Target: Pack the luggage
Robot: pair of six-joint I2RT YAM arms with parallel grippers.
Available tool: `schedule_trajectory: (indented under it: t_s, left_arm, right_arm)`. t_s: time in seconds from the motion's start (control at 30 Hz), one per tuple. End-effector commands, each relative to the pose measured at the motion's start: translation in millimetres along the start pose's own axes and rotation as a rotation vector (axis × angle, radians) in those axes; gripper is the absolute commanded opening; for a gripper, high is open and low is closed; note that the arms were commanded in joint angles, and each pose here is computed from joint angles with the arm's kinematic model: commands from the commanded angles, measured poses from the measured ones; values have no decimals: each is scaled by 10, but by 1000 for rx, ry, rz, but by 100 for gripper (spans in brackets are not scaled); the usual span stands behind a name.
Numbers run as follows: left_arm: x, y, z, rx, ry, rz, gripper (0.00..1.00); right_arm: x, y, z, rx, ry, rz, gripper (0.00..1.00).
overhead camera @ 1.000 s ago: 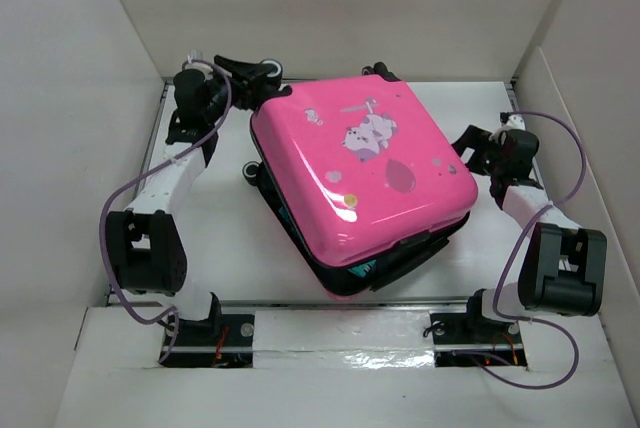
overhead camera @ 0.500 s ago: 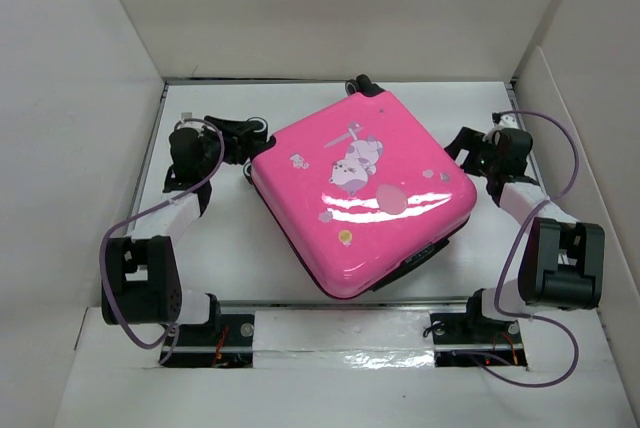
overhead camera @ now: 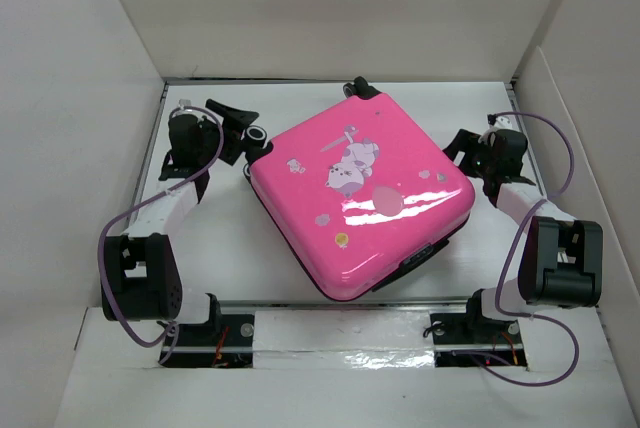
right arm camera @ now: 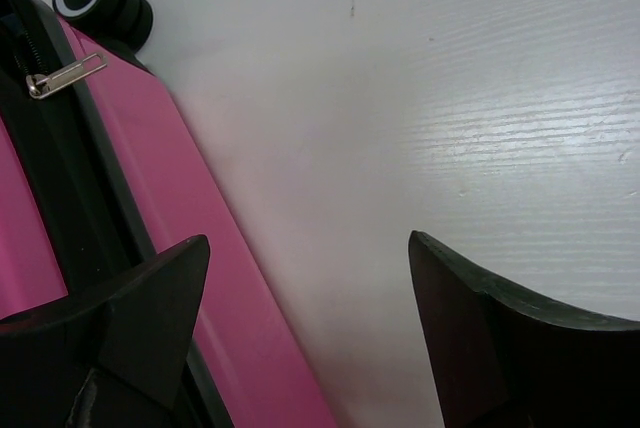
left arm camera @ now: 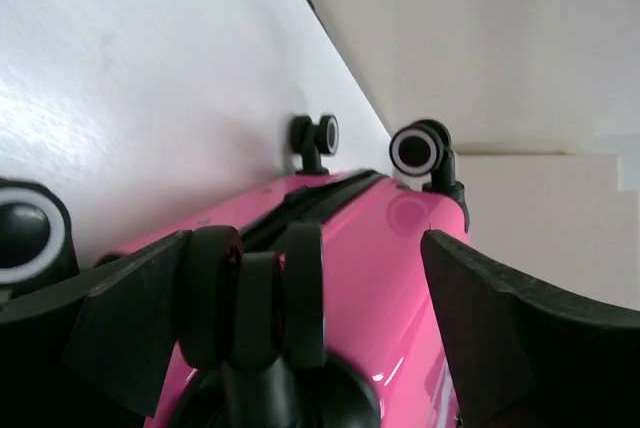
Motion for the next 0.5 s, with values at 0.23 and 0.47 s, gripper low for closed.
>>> schedule_trajectory:
  t_s: [0.23,0.47]
  left_arm:
    - [229,-54,-759,-327,-314,-305,99]
    - [872,356,-52,-204,-385,-195,0]
  right_arm:
    - [47,62,-28,4,-37,-36,86]
    - [55,5,10,-15,-46,-28,72]
Point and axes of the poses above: each gripper's point midway between its finger pads, its own x axis back along the fingers, its own y axis along the line the jaws close on, z = x × y, the point moved 6 cm from there along x, back along the fingers, and after that the axes turned 12 degrees about -x, right-handed, at the moved point
